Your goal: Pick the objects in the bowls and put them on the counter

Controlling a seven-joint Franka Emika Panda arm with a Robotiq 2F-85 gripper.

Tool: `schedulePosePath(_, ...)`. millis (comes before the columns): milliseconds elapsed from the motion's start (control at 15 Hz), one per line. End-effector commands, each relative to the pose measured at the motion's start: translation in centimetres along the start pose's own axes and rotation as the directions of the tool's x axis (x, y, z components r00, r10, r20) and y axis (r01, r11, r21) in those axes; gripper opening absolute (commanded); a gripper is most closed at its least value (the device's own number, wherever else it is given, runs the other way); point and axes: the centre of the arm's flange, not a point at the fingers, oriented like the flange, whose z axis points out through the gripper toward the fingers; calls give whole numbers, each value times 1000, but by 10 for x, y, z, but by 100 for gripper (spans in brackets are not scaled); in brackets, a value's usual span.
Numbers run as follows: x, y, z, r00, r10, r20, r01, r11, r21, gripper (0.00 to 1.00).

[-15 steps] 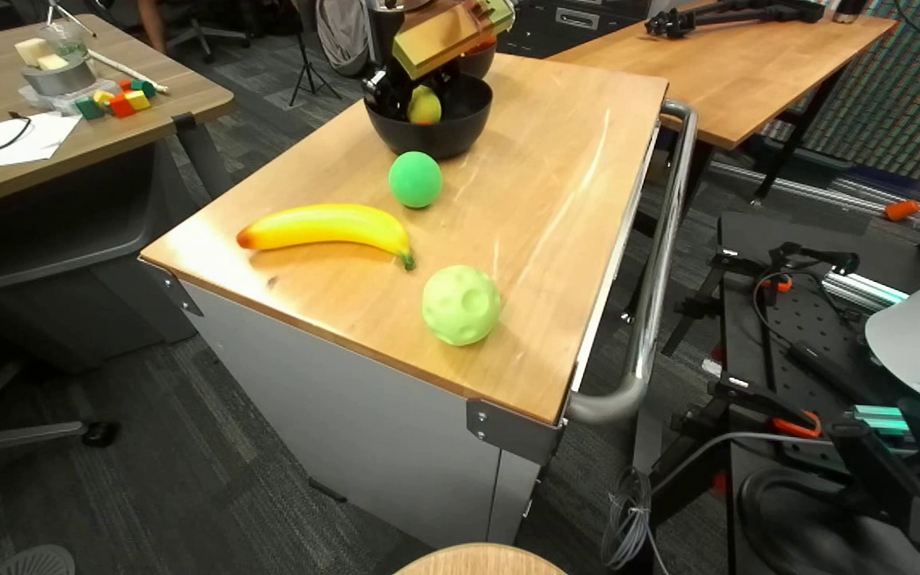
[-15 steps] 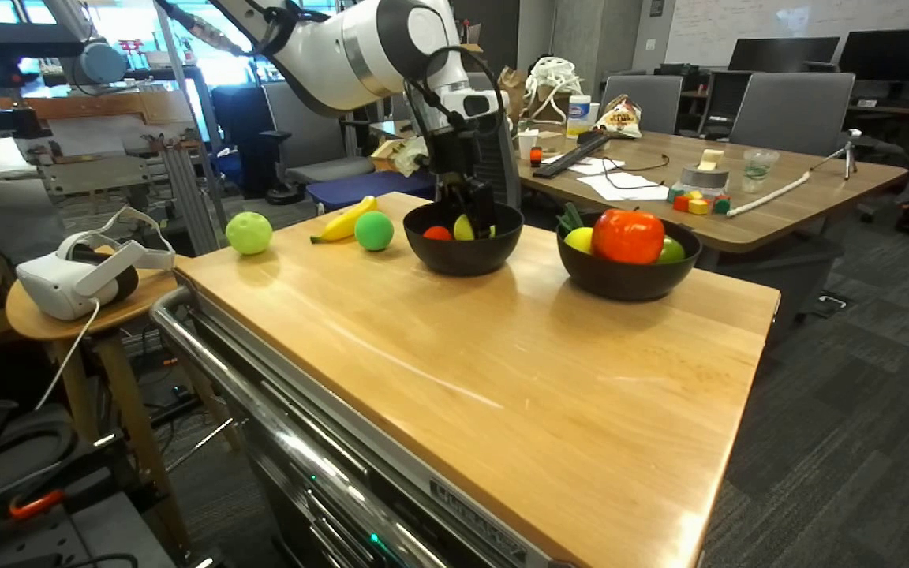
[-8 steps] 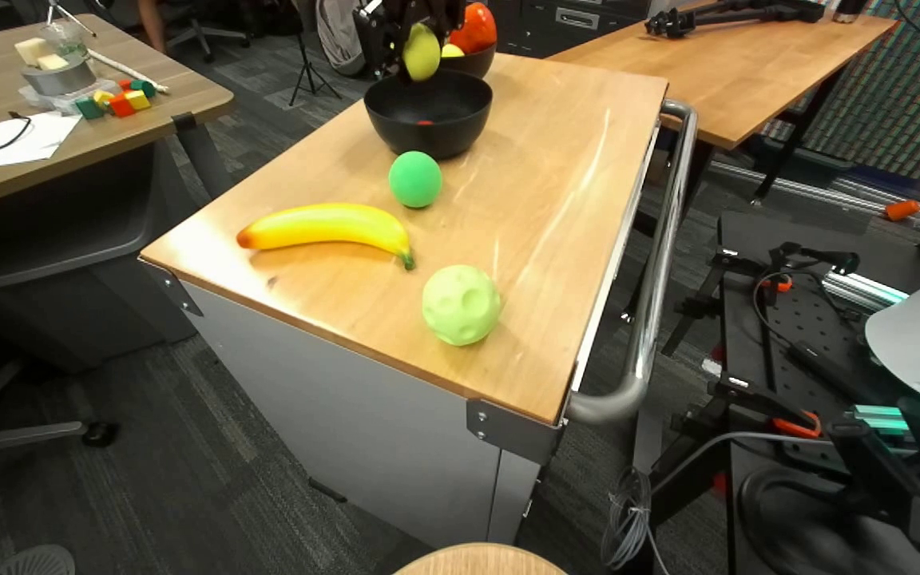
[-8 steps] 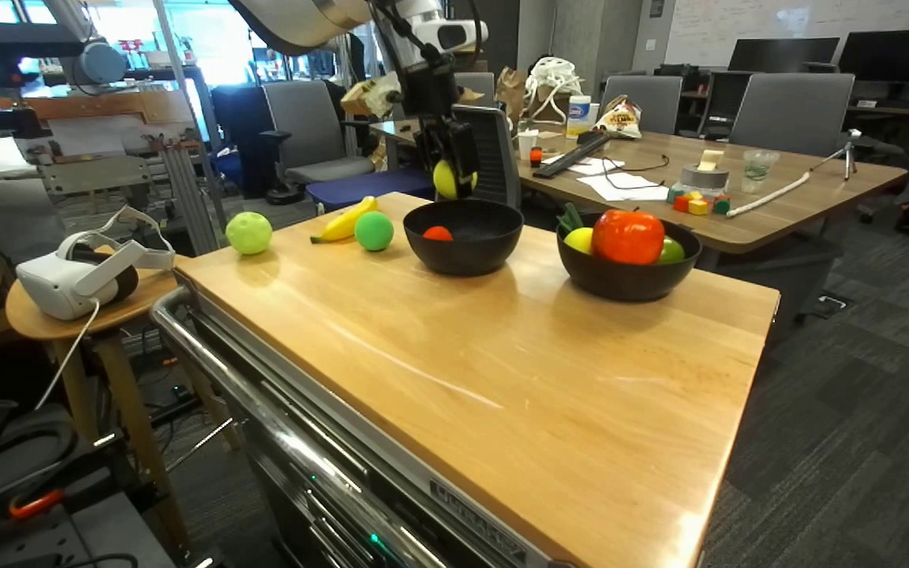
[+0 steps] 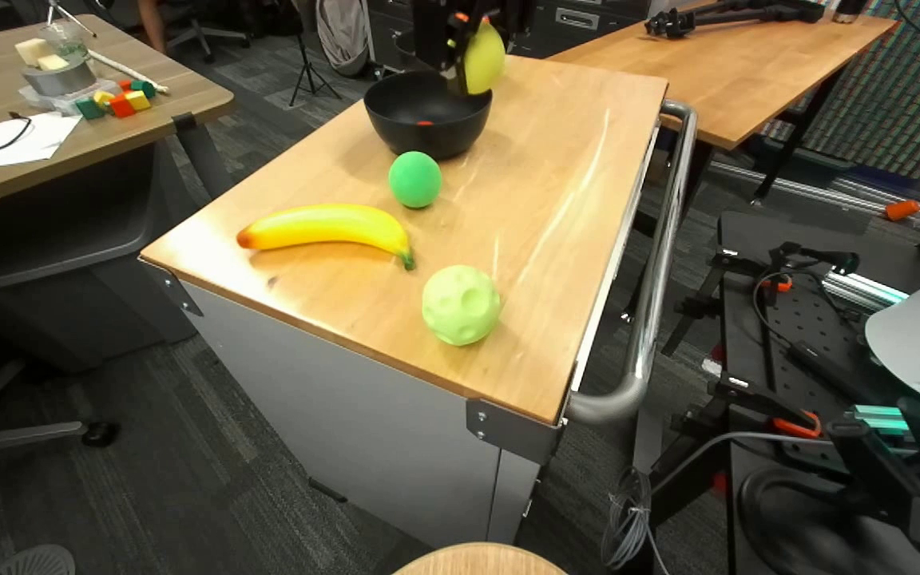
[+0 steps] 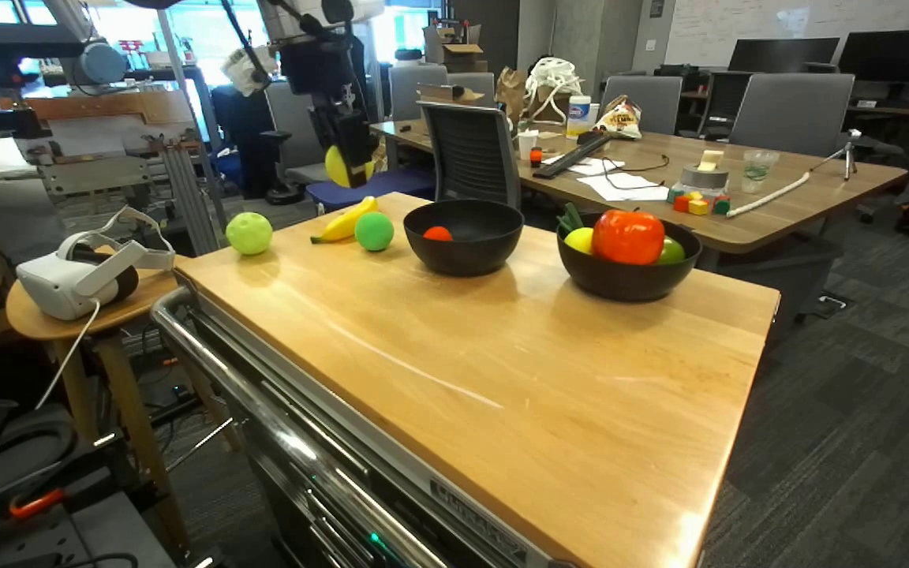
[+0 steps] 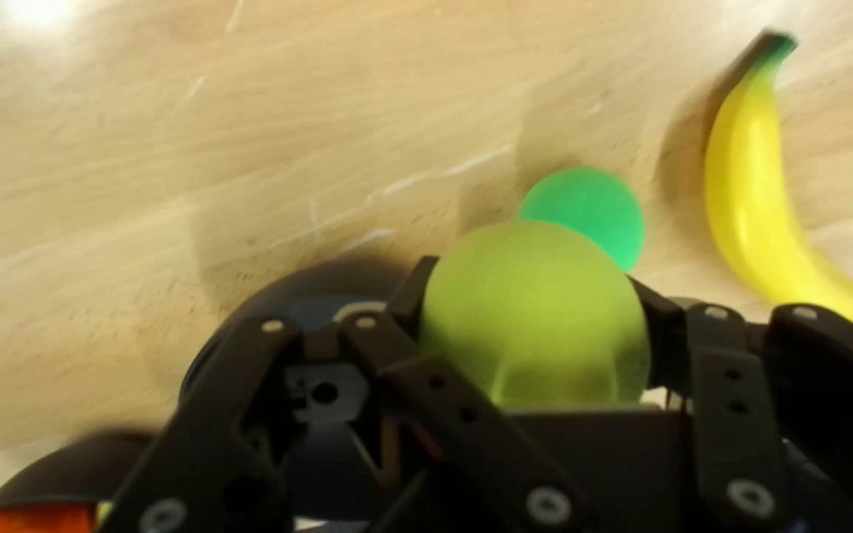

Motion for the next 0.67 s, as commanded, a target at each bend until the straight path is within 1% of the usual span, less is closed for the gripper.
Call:
schedulePosePath(0,-54,-16,35,997,-45,59,37,991,125,22)
schedulePosePath(200,-79,-32,66,992,-72,106,56,987,149,22)
schedulePosePath(267,-84,-36,74,989,-84,120,67,988,142,22)
schedulePosePath(467,-89,-40,85,977,-139,164,118,984,131,22)
schedulePosePath(533,-87,-40,85,972,-157,176,134,982,134,61)
schedulePosePath(600,-83,-37,82,970,-169,176,146,980,137,73)
